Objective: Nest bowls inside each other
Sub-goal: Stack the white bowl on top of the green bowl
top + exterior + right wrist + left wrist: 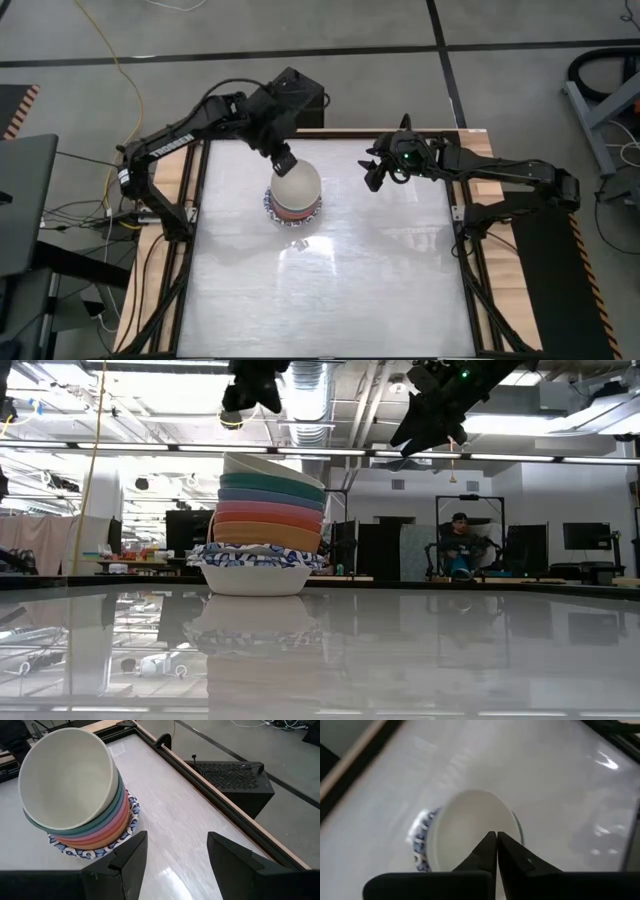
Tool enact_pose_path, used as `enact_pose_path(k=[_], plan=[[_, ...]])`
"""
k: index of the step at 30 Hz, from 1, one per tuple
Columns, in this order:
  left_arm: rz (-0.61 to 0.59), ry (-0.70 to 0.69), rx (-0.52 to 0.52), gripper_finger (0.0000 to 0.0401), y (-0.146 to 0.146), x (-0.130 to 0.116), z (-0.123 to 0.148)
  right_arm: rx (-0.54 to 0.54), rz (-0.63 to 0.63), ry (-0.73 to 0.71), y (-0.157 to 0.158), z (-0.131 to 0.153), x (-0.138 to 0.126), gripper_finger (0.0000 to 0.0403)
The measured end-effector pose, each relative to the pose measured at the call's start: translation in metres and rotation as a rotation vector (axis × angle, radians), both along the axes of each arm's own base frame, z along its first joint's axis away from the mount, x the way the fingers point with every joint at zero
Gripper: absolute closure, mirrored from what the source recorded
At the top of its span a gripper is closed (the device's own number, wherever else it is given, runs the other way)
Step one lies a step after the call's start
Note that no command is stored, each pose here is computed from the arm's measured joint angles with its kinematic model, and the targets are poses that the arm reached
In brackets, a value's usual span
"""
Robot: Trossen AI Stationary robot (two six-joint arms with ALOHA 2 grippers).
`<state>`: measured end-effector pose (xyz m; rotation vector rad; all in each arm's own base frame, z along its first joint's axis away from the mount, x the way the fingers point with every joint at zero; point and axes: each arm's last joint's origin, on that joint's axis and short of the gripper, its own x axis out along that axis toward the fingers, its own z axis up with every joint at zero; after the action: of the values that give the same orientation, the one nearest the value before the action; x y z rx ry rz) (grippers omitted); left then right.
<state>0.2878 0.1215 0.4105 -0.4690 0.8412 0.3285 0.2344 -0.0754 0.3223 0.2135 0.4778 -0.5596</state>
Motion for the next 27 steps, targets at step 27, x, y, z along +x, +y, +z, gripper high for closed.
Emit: enact_pose_path(k=[27], plan=[[0.054, -0.078, -0.323, 0.0401, 0.033, -0.025, -0.084, 0.008, -0.025, 0.028, -0.005, -0.002, -0.003, 0.0175]])
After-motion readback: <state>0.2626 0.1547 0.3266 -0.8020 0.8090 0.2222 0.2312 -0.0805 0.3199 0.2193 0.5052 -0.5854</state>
